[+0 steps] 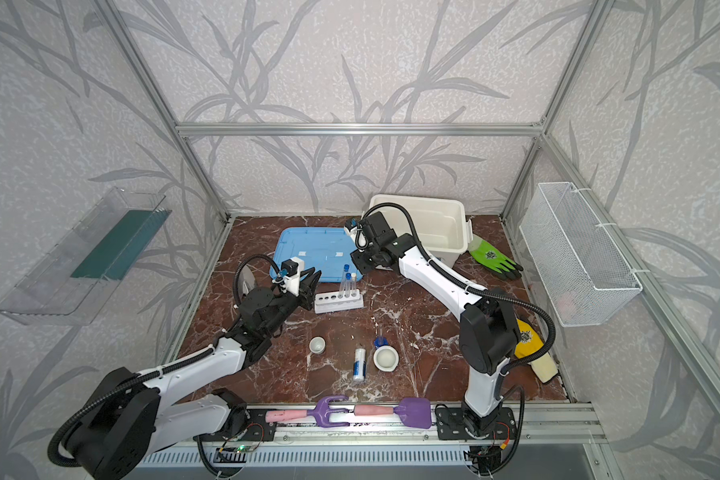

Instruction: Organize the chemistry lab equipment

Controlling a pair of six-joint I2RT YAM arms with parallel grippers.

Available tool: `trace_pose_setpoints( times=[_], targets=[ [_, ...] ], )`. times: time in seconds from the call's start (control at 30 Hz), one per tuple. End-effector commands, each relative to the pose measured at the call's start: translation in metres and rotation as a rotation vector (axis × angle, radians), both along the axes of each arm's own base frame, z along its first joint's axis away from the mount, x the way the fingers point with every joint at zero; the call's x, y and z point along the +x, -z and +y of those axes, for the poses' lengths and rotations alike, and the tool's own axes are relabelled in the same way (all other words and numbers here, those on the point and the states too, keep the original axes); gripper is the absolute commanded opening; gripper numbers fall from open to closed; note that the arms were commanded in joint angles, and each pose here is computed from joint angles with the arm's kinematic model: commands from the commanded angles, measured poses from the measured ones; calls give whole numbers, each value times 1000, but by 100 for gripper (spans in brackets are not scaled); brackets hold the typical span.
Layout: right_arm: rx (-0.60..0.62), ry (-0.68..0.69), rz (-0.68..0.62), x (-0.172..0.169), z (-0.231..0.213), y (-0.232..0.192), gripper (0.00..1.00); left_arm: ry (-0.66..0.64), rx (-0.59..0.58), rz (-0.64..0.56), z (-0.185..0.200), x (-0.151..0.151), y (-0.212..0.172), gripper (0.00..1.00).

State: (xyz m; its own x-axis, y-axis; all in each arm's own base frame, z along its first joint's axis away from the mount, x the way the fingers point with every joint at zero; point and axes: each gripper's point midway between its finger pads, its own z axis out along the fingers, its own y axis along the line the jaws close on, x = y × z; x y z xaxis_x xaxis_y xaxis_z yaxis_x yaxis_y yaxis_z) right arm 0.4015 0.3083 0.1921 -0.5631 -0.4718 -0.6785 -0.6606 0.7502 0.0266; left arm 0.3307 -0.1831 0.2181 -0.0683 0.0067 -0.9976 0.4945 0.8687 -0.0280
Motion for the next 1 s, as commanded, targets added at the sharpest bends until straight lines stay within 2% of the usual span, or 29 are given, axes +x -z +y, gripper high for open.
trace_pose_setpoints(
  times=[0.0, 0.13, 0.97],
  targets=[
    [-22, -17, 3, 3, 1, 2, 44, -44, 14, 47, 11, -3, 11, 23],
    [-7, -29, 9, 5, 7, 5, 44, -85, 7, 46, 19, -1, 14, 23],
    [125, -165, 49, -15, 35, -3, 45, -99, 11, 40, 22, 1, 17, 22]
  ],
)
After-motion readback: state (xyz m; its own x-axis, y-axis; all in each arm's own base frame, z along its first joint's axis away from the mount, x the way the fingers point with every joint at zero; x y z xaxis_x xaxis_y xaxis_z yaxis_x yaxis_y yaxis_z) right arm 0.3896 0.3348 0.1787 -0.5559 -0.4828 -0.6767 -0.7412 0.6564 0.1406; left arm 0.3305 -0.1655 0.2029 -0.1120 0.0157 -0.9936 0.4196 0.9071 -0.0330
